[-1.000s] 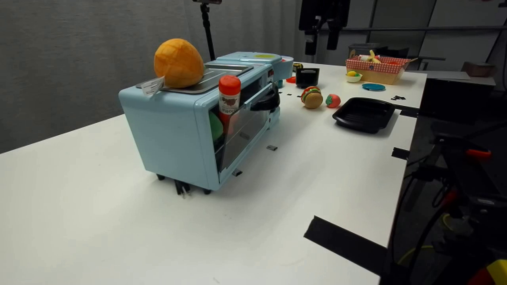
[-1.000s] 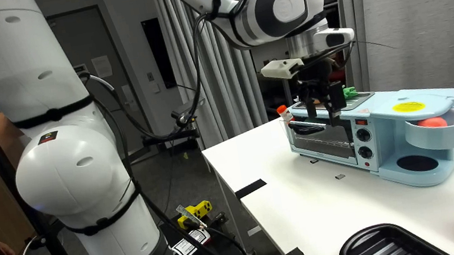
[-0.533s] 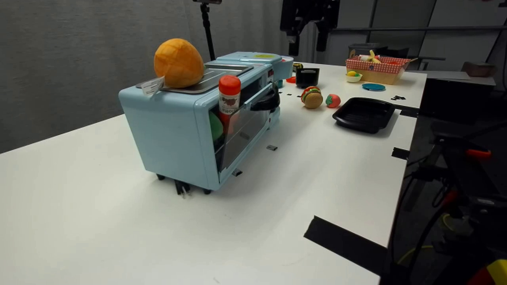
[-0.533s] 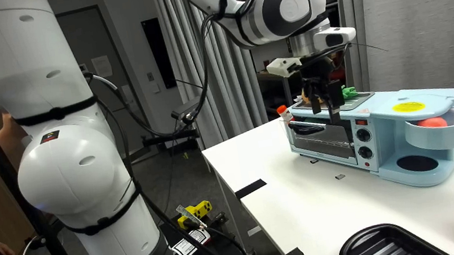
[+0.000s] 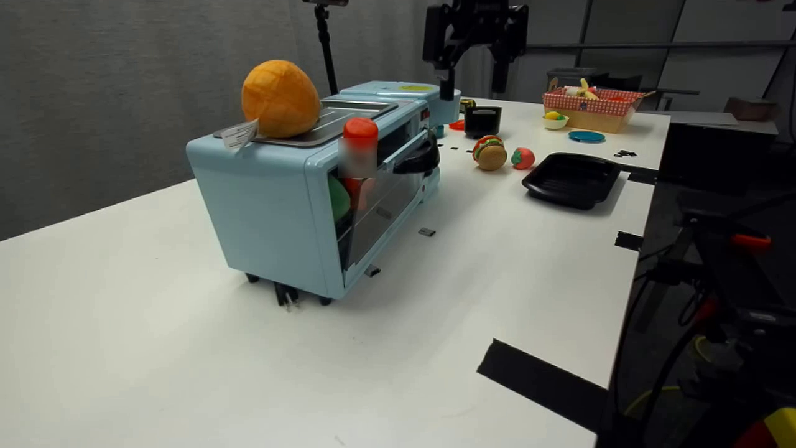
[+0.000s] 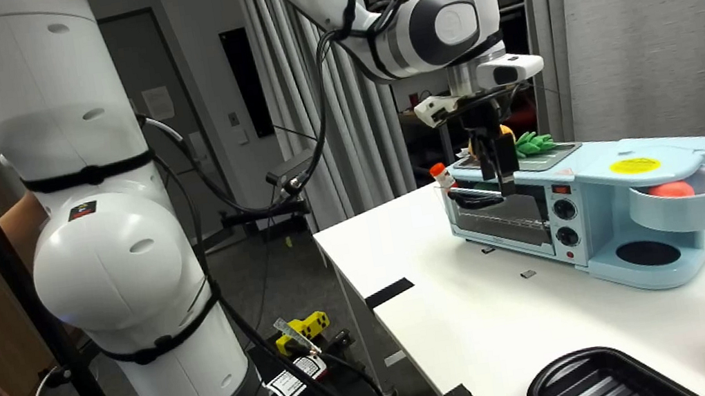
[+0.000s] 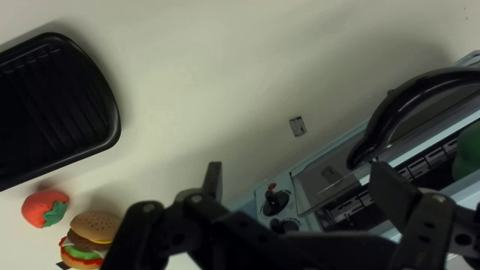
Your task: Open the oven door
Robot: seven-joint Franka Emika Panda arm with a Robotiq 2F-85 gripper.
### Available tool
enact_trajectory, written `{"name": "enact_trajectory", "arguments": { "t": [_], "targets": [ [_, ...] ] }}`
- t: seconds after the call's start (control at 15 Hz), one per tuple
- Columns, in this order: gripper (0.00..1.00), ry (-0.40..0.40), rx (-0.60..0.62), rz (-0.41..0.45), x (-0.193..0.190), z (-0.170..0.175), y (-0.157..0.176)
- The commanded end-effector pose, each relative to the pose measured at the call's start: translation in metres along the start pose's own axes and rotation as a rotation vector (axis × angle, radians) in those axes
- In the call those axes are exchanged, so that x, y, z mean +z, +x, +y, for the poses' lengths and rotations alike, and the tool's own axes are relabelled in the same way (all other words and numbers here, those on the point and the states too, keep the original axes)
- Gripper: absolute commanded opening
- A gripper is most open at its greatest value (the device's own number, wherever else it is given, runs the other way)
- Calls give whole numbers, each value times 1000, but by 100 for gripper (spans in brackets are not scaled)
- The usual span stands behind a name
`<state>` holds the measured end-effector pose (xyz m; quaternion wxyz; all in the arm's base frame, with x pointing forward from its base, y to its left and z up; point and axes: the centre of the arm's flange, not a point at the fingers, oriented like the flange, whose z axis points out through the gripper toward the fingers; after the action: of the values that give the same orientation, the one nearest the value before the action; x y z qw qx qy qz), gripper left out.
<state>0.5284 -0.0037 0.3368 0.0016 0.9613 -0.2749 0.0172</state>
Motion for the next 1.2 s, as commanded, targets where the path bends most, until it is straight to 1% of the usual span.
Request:
{"name": "enact_trajectory", "arguments": {
  "t": [0.0, 0.47, 0.53, 1.13],
  "targets": [
    [100, 7, 56, 7, 9, -19, 3],
    [100, 26, 151, 17, 12, -27, 12],
    [100, 2, 115, 0, 13, -20, 4],
    [100, 0, 118, -3, 15, -20, 4]
  ]
}}
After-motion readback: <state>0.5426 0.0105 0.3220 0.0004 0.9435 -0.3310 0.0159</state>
